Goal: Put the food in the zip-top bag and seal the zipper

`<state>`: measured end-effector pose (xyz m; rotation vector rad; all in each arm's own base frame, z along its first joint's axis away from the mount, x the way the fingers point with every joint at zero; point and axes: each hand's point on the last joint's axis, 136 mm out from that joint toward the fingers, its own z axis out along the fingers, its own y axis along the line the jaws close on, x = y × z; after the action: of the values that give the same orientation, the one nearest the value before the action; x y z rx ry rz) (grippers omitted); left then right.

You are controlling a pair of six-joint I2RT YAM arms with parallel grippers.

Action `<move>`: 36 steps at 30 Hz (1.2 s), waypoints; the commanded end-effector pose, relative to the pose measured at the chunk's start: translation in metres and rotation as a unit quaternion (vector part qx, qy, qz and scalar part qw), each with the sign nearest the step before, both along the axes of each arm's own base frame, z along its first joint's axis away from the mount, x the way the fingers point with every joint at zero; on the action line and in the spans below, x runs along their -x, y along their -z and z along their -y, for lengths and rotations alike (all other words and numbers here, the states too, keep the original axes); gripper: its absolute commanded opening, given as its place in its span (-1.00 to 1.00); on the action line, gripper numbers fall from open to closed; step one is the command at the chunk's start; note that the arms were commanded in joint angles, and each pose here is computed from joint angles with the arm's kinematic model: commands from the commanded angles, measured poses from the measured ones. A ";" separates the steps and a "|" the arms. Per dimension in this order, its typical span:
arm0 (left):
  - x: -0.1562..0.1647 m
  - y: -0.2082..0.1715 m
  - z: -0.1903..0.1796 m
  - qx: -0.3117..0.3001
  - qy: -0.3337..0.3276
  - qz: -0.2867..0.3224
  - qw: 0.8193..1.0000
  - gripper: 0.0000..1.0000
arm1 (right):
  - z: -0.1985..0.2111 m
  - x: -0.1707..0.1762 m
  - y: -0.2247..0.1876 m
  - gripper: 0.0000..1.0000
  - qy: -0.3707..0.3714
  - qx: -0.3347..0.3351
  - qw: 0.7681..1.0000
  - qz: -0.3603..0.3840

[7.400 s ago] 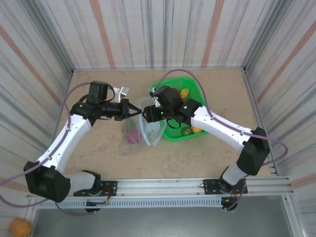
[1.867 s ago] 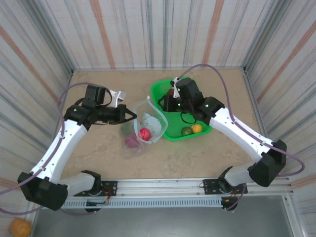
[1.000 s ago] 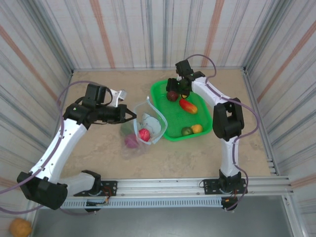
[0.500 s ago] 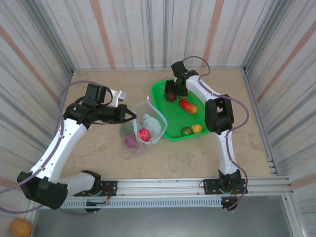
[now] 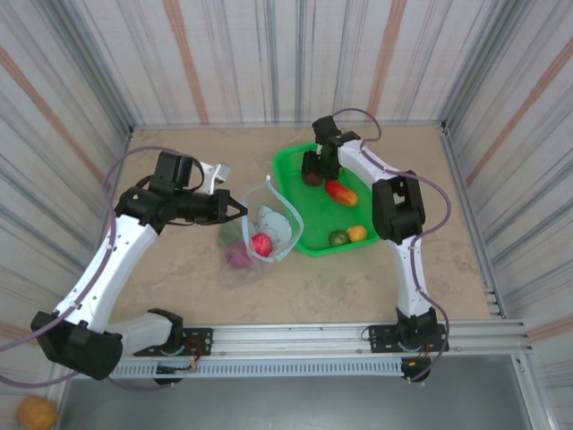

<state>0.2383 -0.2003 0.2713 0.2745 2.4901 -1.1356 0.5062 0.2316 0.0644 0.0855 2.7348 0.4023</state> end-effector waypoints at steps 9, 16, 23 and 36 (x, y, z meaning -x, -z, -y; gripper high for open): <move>0.010 -0.011 0.007 0.023 0.023 0.003 0.999 -1.00 | 0.008 0.066 -0.133 0.14 -0.032 -0.079 0.989 0.122; 0.021 -0.016 0.020 0.041 0.043 -0.007 0.998 -1.00 | 0.002 0.135 -0.205 0.12 -0.080 -0.107 0.971 0.196; 0.035 -0.006 0.033 0.031 0.062 -0.019 0.997 -1.00 | -0.021 0.215 -0.241 0.11 -0.152 -0.156 0.943 0.252; 0.026 -0.008 0.039 0.054 0.049 -0.029 0.997 -1.00 | -0.053 0.319 -0.237 0.12 -0.263 -0.208 0.887 0.317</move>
<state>0.2116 -0.2355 0.2741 0.3433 2.4972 -1.2890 0.1869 0.2752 0.2880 -0.5715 2.0402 0.9553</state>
